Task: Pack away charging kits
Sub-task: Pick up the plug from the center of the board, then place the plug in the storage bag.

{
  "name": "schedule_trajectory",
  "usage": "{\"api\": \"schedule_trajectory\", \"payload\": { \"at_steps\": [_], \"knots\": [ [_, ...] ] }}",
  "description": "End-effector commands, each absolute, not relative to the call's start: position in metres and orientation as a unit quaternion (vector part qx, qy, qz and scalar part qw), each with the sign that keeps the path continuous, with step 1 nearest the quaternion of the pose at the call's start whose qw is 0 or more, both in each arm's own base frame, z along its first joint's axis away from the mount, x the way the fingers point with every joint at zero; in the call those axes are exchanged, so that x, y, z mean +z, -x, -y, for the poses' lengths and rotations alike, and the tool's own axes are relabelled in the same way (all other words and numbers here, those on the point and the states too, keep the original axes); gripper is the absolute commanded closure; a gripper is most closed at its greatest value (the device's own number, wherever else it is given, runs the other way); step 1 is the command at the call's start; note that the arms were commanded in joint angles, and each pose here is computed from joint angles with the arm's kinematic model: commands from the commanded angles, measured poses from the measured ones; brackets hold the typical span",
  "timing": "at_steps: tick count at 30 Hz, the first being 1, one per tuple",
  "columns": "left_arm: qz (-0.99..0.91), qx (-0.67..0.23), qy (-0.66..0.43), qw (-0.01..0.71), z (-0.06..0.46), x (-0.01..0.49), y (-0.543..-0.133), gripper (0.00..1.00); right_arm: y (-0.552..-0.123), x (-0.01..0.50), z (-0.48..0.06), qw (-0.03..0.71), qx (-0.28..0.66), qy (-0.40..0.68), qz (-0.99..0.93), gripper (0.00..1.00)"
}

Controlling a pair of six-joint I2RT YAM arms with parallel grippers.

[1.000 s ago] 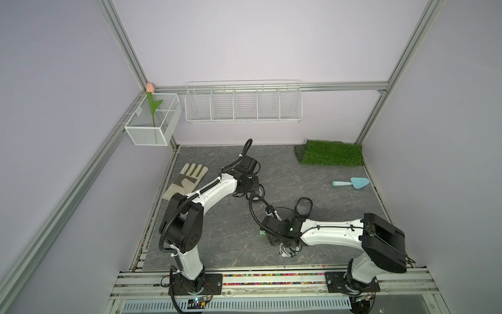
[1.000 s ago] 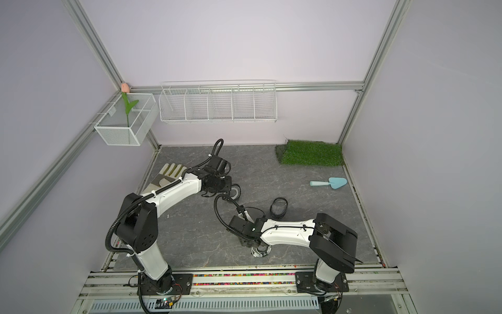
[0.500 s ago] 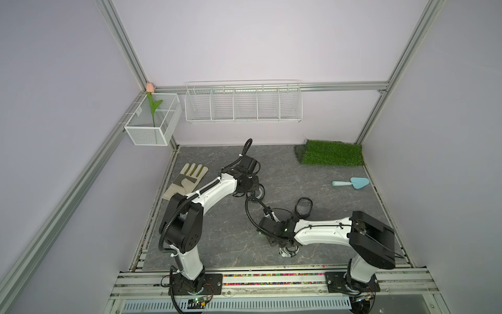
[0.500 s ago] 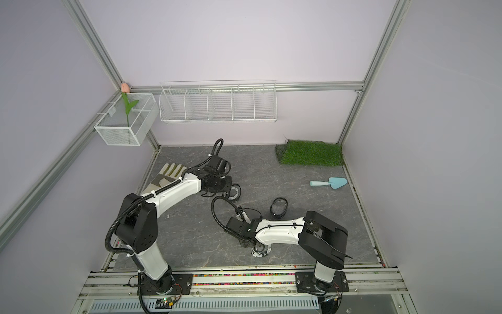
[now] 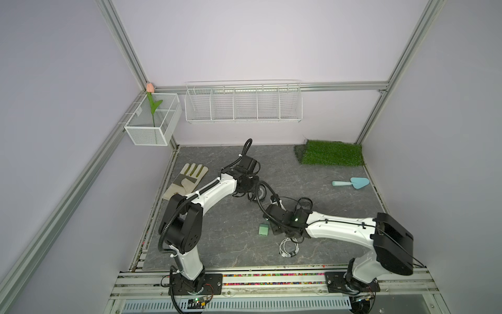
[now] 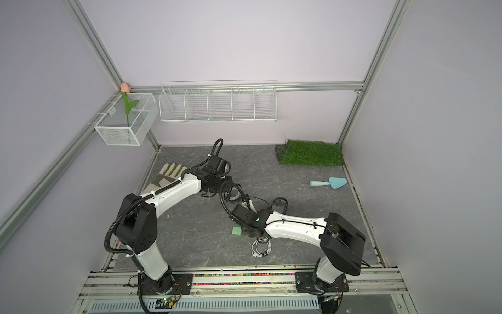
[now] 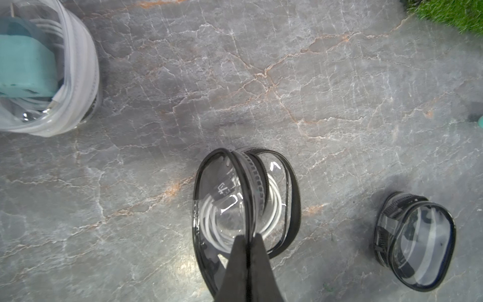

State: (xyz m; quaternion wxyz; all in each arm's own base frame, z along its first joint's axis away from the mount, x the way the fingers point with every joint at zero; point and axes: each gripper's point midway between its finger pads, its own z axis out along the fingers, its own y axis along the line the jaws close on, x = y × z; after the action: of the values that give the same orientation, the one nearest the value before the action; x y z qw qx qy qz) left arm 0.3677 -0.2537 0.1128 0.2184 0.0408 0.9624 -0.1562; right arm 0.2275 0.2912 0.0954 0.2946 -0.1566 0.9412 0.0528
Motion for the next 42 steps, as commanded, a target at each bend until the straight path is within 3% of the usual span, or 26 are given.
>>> {"api": "schedule_trajectory", "payload": {
  "at_steps": [1, 13, 25, 35, 42],
  "knots": [
    [-0.958, -0.170, -0.045, 0.227, 0.254, 0.125, -0.363, 1.00, -0.254, 0.139, -0.320, 0.339, 0.119, 0.119, -0.926, 0.72],
    [-0.951, -0.214, -0.051, 0.218, 0.264, 0.127, -0.351, 1.00, -0.308, 0.139, -0.370, 0.349, 0.104, 0.110, -0.925, 0.76],
    [-0.944, -0.248, -0.044, 0.213, 0.267, 0.125, -0.340, 1.00, -0.335, 0.112, -0.356, 0.369, 0.114, 0.085, -0.918, 0.78],
    [-0.950, -0.222, -0.029, 0.218, 0.256, 0.120, -0.341, 1.00, -0.339, 0.129, -0.322, 0.412, 0.142, 0.049, -0.899, 0.79],
    [-0.948, -0.236, -0.038, 0.211, 0.262, 0.119, -0.339, 1.00, -0.343, 0.136, -0.337, 0.408, 0.163, 0.061, -0.896, 0.79]
  ]
}}
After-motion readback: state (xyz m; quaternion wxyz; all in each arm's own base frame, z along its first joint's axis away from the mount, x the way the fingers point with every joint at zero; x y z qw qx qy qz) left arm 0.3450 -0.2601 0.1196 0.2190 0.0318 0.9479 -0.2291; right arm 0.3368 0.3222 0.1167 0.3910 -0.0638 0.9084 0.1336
